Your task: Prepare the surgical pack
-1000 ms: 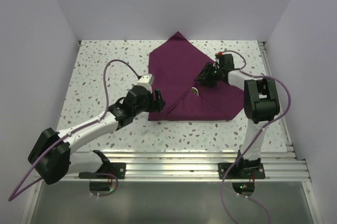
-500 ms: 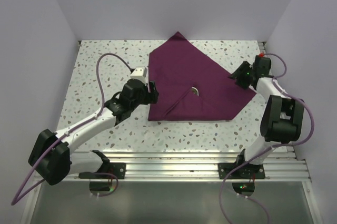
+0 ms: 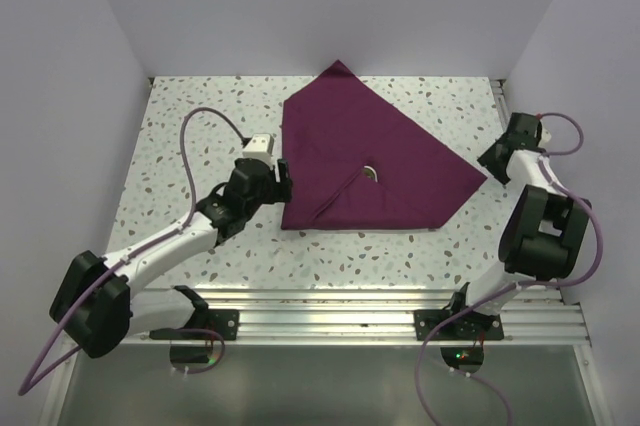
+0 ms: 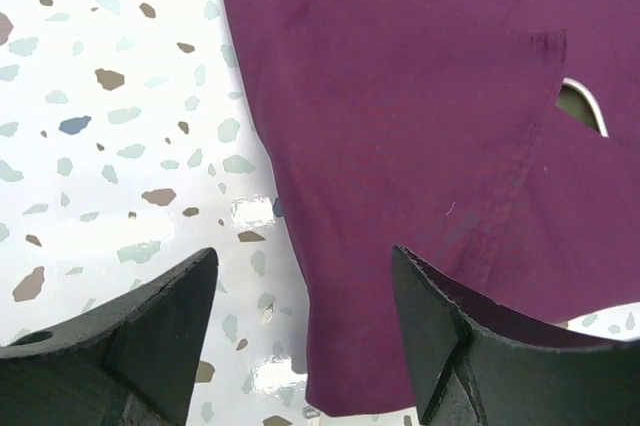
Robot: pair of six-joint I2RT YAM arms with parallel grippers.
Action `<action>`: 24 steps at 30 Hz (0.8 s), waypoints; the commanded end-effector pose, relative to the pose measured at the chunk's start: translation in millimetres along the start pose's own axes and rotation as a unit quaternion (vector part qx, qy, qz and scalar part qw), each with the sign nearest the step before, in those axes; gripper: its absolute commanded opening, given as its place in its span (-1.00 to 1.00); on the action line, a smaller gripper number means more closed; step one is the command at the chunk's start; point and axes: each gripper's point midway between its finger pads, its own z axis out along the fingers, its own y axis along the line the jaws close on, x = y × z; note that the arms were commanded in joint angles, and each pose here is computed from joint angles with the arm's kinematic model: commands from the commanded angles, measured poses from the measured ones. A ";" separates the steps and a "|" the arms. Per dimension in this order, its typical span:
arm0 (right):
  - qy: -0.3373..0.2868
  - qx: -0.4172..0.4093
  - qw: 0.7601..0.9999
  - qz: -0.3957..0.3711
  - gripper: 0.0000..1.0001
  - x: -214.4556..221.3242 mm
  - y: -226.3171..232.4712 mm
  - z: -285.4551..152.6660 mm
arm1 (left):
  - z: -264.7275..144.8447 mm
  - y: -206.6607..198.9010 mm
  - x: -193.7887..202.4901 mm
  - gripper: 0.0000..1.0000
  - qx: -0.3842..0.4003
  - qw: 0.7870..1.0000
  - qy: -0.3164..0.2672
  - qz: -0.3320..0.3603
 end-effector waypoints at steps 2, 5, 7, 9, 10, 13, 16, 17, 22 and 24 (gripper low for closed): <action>-0.006 0.043 0.999 0.013 -0.04 -7.1 -24.1 11.0 | -4.4 0.0 -19.5 0.48 0.008 0.999 -0.048 -0.005; -0.004 0.043 0.999 0.016 -0.03 -6.6 -22.6 17.4 | -4.9 2.2 -15.7 0.48 0.006 0.999 -0.046 -0.003; -0.003 0.042 0.999 0.020 -0.03 -7.1 -21.3 22.9 | -6.0 4.2 -13.6 0.48 0.005 0.999 -0.048 -0.003; 0.002 0.033 0.999 0.026 -0.03 -5.1 -16.2 27.3 | -7.0 4.5 -13.1 0.48 0.007 0.999 -0.050 -0.003; 0.005 0.026 0.999 0.028 -0.03 -4.0 -13.2 32.3 | -6.9 4.7 -12.8 0.48 0.007 0.999 -0.050 -0.002; 0.014 0.011 0.999 0.036 -0.03 0.5 -6.5 41.1 | -6.3 3.2 -12.4 0.49 0.009 0.999 -0.048 -0.001; 0.020 0.010 0.999 0.040 -0.04 5.2 -6.2 46.6 | -5.4 4.0 -10.6 0.49 0.008 0.999 -0.046 -0.001; 0.022 0.012 0.999 0.040 -0.05 7.1 -7.0 49.5 | -5.2 4.1 -10.2 0.49 0.008 0.999 -0.045 -0.001; 0.022 0.029 0.998 0.043 -0.10 14.1 -15.1 60.4 | -5.1 5.1 -9.9 0.49 0.006 0.999 -0.047 -0.001; 0.025 0.030 0.998 0.044 -0.12 17.1 -15.1 64.9 | -4.9 4.7 -9.3 0.49 0.007 0.999 -0.046 0.000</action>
